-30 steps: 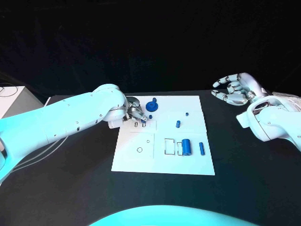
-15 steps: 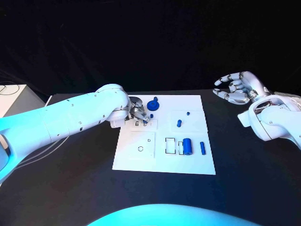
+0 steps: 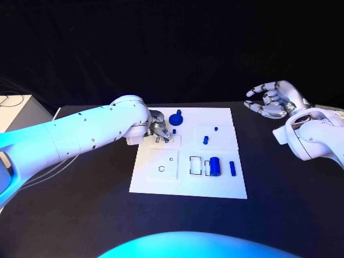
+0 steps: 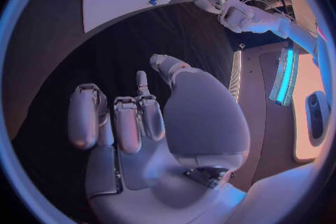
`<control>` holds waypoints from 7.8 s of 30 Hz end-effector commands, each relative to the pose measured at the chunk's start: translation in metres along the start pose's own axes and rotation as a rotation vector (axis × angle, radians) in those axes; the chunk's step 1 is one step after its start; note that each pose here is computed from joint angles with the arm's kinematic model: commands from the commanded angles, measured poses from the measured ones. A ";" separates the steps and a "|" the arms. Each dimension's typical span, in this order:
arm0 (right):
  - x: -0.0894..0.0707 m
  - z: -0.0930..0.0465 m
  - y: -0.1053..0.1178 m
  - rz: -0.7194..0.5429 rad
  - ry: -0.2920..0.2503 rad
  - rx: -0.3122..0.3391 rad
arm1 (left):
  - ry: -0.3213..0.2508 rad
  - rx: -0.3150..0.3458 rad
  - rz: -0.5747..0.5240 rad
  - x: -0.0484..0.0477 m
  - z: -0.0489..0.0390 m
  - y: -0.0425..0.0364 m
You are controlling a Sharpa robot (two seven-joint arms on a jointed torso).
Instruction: Assemble the parts on the task board
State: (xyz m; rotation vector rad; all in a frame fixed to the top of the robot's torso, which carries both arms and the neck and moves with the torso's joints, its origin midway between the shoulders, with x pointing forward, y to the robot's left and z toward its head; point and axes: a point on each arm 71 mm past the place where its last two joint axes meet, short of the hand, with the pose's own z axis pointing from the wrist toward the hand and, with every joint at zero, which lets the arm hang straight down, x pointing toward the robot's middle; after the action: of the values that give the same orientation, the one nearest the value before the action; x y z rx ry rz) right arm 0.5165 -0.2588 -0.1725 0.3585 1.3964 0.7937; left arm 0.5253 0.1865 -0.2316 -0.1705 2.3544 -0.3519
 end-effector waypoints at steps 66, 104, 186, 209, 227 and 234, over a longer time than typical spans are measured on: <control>0.003 0.001 0.001 -0.003 0.030 -0.009 | 0.027 -0.017 0.064 0.0065 0.0068 -0.0019; 0.004 0.000 0.001 0.001 0.042 -0.005 | 0.039 -0.022 0.047 0.0124 0.0096 0.0000; -0.001 -0.004 0.005 0.045 0.030 0.006 | -0.187 -0.119 -0.199 -0.0820 0.0094 0.0432; -0.003 -0.004 0.006 0.048 0.026 0.004 | -0.174 -0.114 -0.240 -0.0764 0.0153 0.0443; -0.001 -0.003 0.008 0.050 0.031 0.002 | -0.138 -0.124 -0.227 -0.0694 0.0209 0.0446; -0.001 -0.002 0.008 0.052 0.037 0.004 | -0.128 -0.125 -0.220 -0.0665 0.0229 0.0432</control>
State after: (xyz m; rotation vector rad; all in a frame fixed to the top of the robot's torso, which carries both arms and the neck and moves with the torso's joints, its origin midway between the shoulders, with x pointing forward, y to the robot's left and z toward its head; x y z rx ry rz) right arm 0.5121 -0.2558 -0.1674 0.3939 1.4193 0.8356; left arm 0.5884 0.2415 -0.2166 -0.5120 2.2196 -0.2645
